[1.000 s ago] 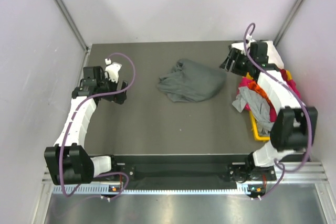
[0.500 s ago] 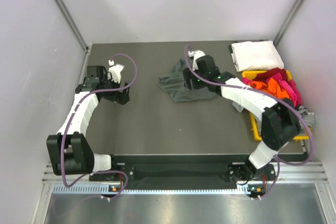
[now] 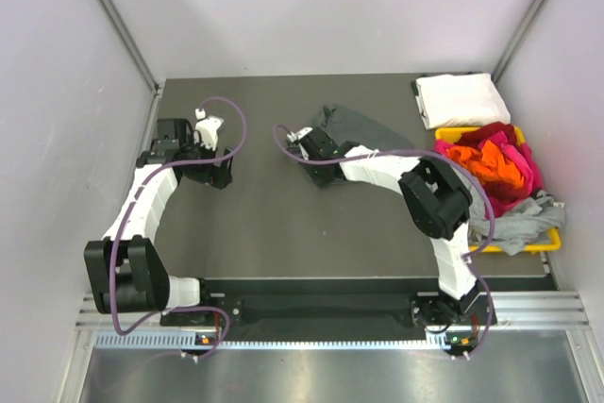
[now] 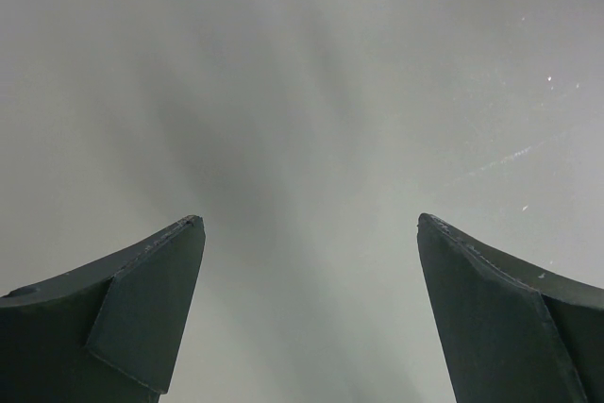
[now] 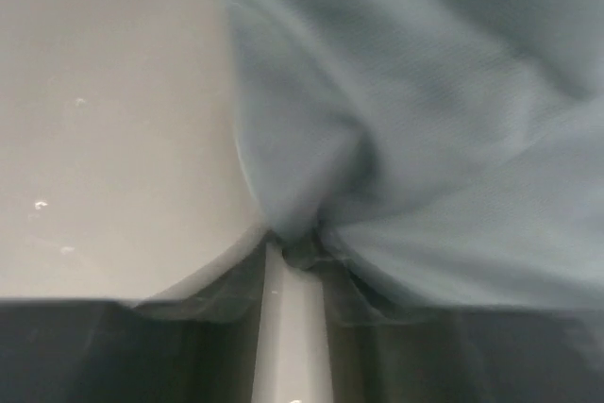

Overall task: Fold and stack the t-shirts
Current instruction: Flatten the tshirt out

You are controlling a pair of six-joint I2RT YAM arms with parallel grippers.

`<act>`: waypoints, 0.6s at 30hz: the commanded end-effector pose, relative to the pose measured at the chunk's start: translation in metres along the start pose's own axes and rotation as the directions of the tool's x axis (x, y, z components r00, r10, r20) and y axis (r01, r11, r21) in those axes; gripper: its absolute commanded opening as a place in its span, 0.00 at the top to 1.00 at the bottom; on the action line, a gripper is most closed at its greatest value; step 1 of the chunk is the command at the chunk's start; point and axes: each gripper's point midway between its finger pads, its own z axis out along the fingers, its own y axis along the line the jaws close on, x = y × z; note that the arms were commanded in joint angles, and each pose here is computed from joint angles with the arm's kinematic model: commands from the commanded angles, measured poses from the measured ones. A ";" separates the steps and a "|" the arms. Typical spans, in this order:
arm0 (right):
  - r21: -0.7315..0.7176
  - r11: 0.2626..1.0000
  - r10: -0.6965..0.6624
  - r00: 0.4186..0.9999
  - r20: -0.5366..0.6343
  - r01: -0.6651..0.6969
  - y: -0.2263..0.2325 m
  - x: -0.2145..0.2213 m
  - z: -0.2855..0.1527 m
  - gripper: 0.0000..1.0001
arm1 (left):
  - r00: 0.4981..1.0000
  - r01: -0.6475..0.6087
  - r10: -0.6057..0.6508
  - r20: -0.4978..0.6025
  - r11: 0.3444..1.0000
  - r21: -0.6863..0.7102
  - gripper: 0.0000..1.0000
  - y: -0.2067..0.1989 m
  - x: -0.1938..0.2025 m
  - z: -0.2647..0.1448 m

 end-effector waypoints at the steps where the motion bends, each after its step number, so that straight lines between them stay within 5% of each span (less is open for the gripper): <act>1: 0.034 0.999 0.021 0.999 0.049 -0.022 -0.008 -0.023 -0.010 0.94 | 0.998 -0.012 0.013 0.061 1.000 -0.013 0.01 0.003 -0.013 -0.005; 7: -0.185 0.978 -0.062 0.985 0.164 0.092 0.058 -0.055 -0.072 1.00 | 0.998 -0.014 0.016 0.063 1.000 -0.017 0.01 0.003 -0.015 -0.006; 12: -0.489 0.829 -0.040 0.901 0.432 0.271 0.132 -0.096 -0.208 1.00 | 0.997 -0.012 0.015 0.070 0.999 -0.042 0.01 0.009 -0.017 -0.008; 18: -0.475 0.862 0.109 0.851 0.514 0.177 0.069 -0.098 -0.261 1.00 | 0.995 -0.023 0.026 0.095 0.999 -0.031 0.01 0.007 -0.025 -0.013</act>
